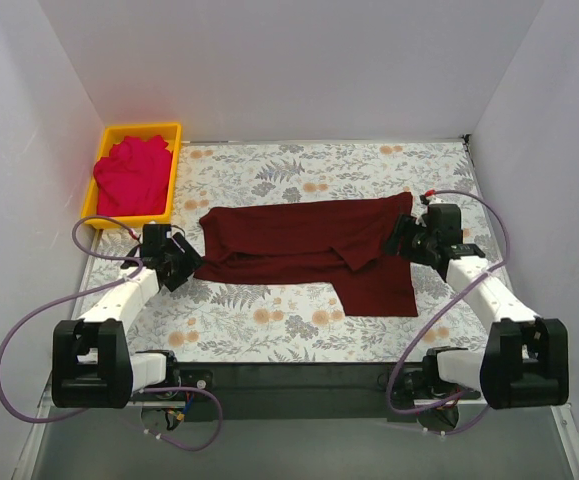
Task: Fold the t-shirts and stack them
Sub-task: Flatten the tshirt out
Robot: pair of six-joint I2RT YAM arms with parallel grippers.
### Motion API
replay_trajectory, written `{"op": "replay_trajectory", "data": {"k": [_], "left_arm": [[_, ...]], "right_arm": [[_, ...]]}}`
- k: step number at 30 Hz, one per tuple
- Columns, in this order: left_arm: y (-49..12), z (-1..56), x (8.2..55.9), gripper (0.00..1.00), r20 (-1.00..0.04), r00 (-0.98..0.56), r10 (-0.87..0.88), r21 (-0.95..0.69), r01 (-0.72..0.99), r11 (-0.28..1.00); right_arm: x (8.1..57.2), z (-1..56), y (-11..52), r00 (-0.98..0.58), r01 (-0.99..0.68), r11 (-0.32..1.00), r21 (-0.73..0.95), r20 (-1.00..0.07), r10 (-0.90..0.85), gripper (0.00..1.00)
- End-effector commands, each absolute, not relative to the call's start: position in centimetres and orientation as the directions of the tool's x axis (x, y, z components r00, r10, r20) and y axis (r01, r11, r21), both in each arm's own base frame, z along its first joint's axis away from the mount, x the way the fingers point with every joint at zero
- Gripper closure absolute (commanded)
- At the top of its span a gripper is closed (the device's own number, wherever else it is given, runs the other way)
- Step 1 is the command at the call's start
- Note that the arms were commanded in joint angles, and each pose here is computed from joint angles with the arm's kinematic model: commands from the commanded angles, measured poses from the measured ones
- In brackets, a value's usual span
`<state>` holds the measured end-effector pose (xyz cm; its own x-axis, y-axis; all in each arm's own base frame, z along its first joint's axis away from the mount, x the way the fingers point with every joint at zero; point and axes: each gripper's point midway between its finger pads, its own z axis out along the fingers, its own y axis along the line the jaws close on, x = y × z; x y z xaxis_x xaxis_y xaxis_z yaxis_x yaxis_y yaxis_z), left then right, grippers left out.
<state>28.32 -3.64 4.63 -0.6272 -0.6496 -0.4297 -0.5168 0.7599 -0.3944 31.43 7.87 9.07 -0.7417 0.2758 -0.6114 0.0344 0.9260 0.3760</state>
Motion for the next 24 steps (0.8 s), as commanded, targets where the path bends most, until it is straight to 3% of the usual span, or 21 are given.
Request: {"op": "replay_trajectory", "data": {"k": [1,10,24], "left_arm": [[-3.1,4.8,28.8,0.39,-0.447,-0.592,-0.671,-0.388,-0.548,0.741],[-2.8,4.2,28.7,0.41,-0.46,-0.569,-0.682,-0.287,-0.631,0.721],[-3.5,3.6,29.2,0.45,-0.466,-0.576,-0.671,-0.168,-0.687,0.707]], "right_arm": [[29.0,9.5,8.3,-0.745,0.003,0.935,0.355,-0.622,0.239,0.27],[25.6,8.5,8.7,-0.749,-0.028,0.96,0.278,-0.642,0.164,0.22],[24.8,8.3,8.4,-0.734,-0.067,0.971,0.228,-0.671,0.106,0.19]]}}
